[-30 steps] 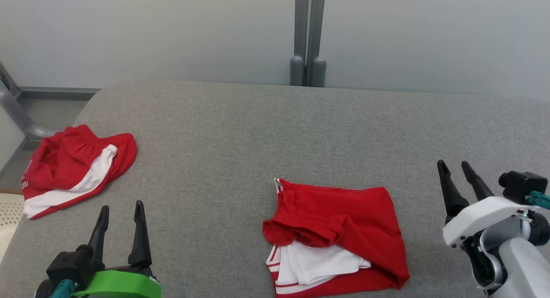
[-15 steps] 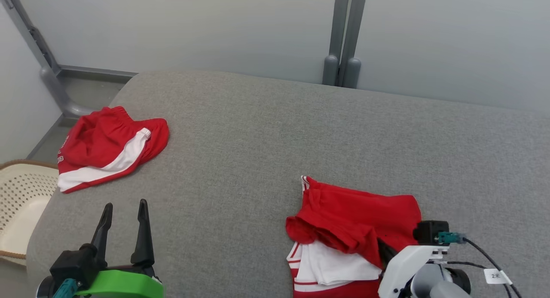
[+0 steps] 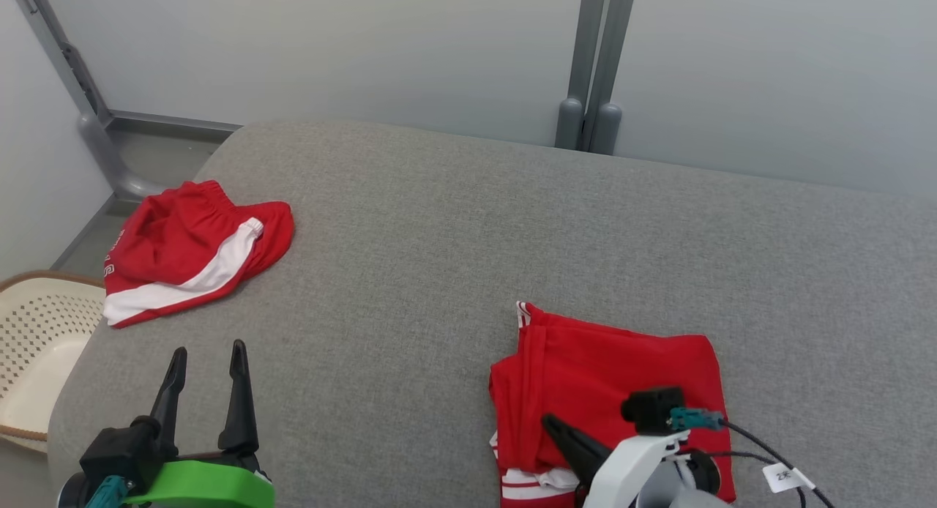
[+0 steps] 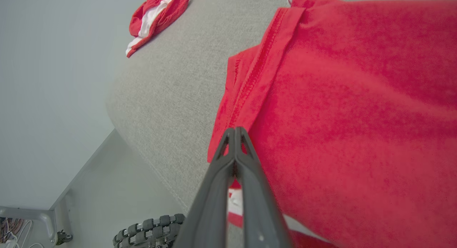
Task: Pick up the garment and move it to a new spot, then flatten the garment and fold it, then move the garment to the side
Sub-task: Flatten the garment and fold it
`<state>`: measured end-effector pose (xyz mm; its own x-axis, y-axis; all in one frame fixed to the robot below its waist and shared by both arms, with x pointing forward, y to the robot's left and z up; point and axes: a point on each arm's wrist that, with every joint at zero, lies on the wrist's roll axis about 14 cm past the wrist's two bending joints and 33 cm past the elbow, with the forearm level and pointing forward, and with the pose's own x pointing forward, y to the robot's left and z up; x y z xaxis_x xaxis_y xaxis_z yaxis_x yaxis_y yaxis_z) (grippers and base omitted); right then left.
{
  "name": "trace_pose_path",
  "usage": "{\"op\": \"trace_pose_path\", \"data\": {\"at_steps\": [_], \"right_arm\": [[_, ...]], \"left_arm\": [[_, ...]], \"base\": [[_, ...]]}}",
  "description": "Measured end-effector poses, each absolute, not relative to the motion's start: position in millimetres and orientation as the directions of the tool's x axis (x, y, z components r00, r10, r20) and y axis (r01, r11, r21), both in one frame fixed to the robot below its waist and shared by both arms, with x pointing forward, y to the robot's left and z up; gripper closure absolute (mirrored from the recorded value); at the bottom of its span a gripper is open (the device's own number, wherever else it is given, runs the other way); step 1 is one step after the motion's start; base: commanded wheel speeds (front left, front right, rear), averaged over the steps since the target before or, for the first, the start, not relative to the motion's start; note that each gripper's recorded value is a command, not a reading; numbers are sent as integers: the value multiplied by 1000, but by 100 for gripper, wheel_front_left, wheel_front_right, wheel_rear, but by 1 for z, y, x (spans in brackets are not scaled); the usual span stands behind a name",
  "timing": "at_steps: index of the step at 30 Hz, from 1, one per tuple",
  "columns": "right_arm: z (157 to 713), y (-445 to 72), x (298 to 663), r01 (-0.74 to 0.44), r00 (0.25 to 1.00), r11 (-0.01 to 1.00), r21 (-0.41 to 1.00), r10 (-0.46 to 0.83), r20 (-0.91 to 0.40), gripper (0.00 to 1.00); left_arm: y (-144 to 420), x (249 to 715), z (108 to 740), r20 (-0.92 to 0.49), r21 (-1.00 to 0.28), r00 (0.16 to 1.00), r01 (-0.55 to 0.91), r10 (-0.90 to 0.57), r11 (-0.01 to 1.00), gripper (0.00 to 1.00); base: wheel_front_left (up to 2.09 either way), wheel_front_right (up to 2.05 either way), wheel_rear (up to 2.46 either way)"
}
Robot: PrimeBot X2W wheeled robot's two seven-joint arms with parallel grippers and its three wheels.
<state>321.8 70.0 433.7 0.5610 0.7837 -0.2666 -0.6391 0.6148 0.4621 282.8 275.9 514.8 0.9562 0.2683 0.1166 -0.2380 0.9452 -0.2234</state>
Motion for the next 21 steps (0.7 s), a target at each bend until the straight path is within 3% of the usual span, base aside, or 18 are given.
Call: {"op": "trace_pose_path", "data": {"at_steps": [7, 9, 10, 16, 21], "right_arm": [[502, 24, 376, -651, 711, 665, 367, 703, -13, 100], [523, 4, 391, -642, 746, 698, 317, 664, 49, 9], [533, -8, 398, -628, 766, 717, 303, 637, 80, 0], [583, -81, 421, -513, 853, 836, 194, 470, 227, 0], [591, -136, 416, -373, 906, 917, 140, 328, 268, 0]], "left_arm": [[269, 293, 524, 145, -216, 960, -204, 238, 955, 0], [263, 297, 526, 151, -211, 964, -186, 220, 960, 0], [261, 299, 527, 153, -212, 965, -180, 214, 961, 0], [248, 310, 534, 175, -212, 969, -134, 173, 968, 0], [235, 318, 538, 188, -207, 973, -94, 134, 974, 0]], "base": [[0, 0, 0], [0, 0, 0], [0, 0, 0], [0, 0, 0], [0, 0, 0]]}}
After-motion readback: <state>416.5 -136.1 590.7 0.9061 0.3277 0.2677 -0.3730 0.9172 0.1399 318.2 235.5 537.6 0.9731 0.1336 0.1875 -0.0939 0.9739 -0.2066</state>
